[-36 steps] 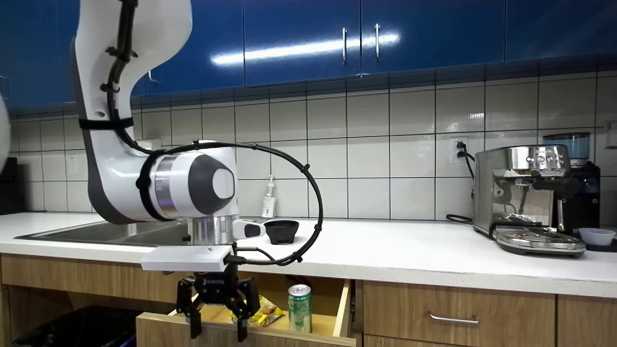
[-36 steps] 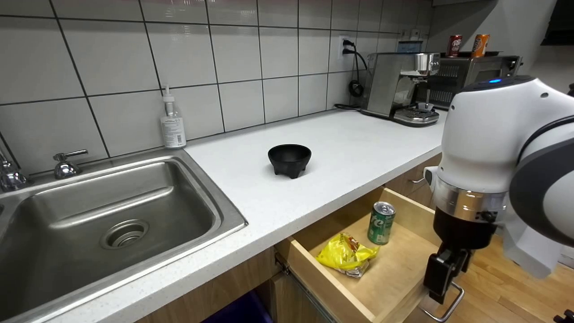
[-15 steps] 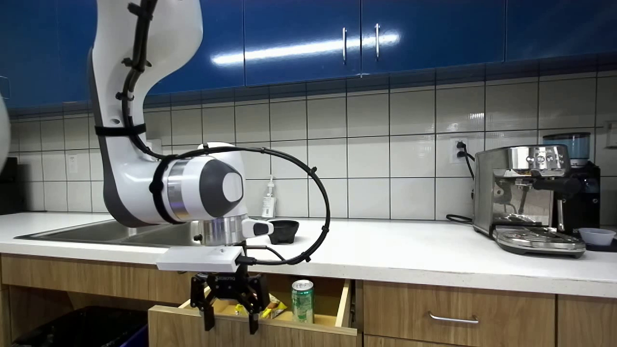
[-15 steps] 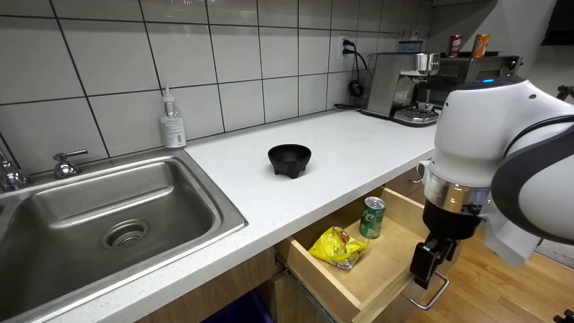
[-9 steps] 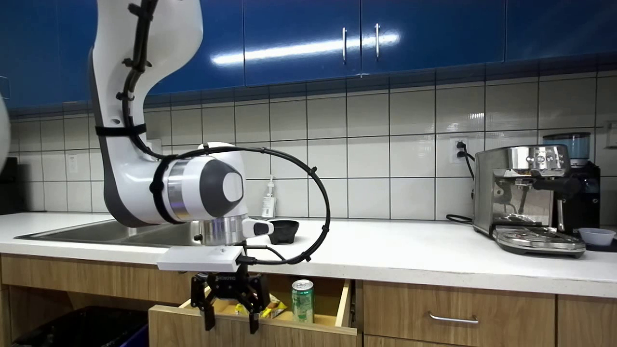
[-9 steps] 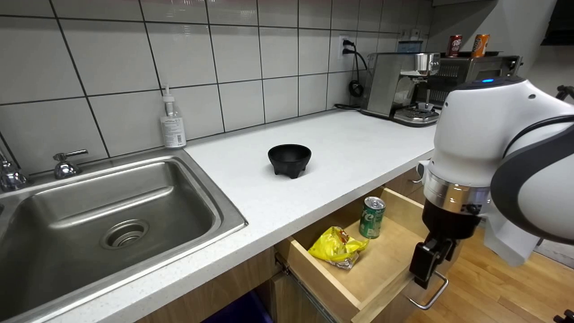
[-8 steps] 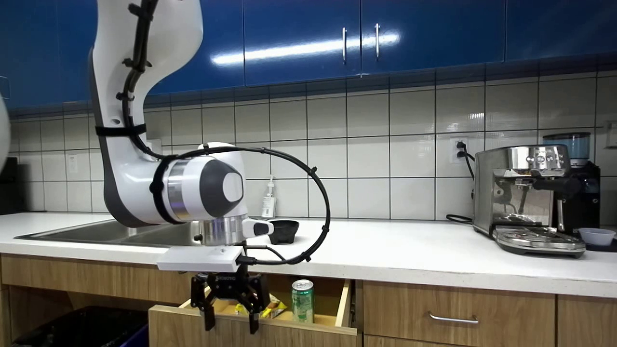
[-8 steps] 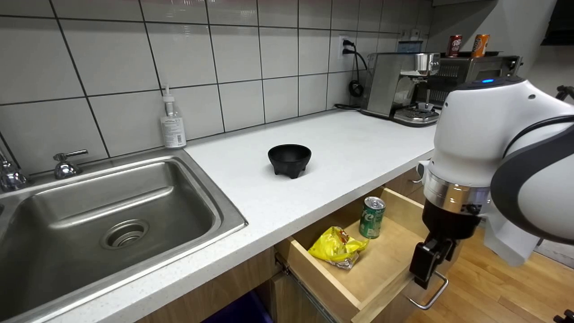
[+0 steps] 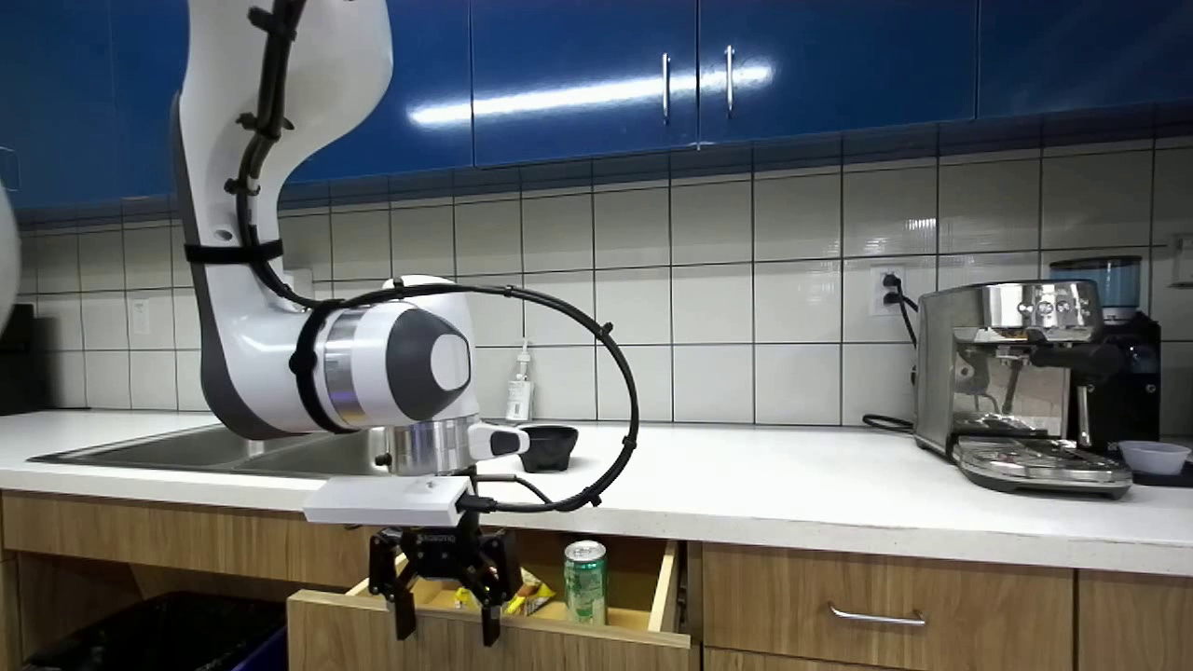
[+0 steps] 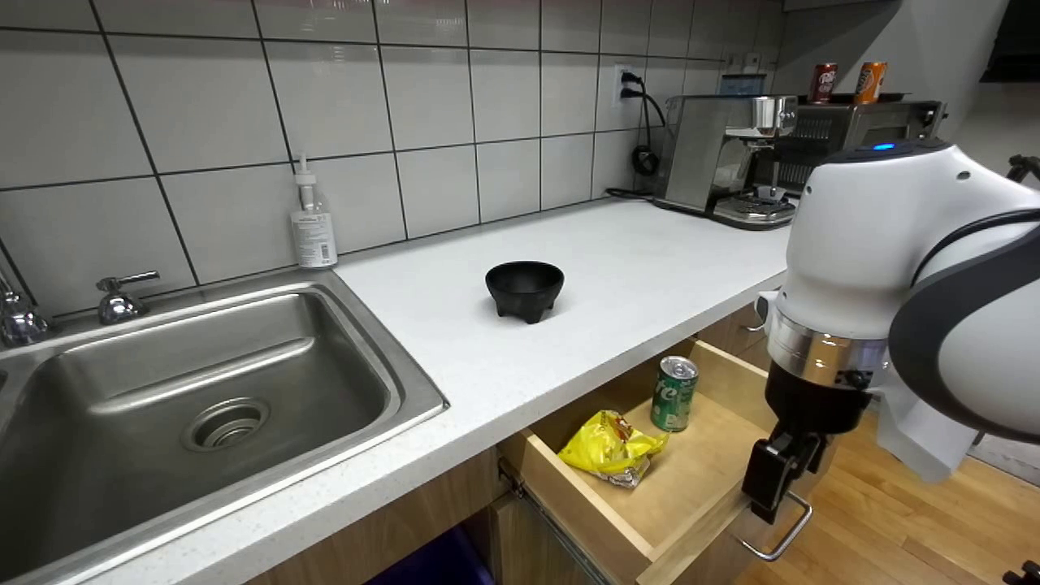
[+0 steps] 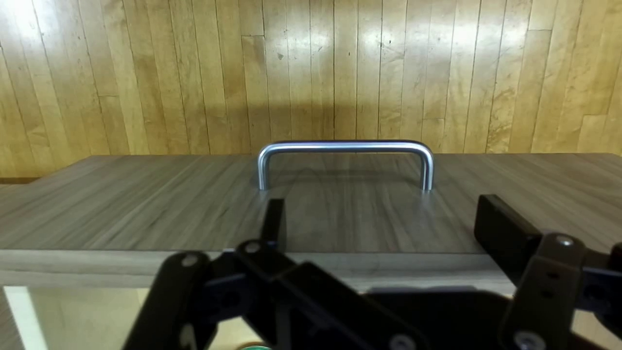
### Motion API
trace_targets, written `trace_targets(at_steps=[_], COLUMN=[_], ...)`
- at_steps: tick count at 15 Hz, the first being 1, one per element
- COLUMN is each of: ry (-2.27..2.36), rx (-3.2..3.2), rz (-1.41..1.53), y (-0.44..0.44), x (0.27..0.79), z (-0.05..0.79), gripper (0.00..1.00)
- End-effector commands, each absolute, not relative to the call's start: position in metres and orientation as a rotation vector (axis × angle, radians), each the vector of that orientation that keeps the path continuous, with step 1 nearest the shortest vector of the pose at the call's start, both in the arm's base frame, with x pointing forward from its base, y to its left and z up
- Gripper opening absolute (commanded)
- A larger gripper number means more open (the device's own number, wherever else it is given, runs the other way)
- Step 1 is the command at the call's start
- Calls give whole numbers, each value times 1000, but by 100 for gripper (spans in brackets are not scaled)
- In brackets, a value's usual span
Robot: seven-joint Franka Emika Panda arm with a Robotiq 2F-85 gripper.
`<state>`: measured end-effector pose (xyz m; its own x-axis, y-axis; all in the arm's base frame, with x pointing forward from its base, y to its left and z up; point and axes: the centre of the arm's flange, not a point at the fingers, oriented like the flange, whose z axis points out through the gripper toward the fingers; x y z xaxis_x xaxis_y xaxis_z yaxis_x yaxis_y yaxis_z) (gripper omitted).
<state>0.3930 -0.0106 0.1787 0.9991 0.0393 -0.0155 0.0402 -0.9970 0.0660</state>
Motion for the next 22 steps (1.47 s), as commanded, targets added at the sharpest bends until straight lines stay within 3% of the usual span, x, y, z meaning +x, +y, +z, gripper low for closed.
trace_targets(at_steps=[1,22], ry=[61,66], rx=[3075,3073], rz=[-22,-18], y=[-11,-10], x=[393,394], z=[179,179], gripper=[100,100])
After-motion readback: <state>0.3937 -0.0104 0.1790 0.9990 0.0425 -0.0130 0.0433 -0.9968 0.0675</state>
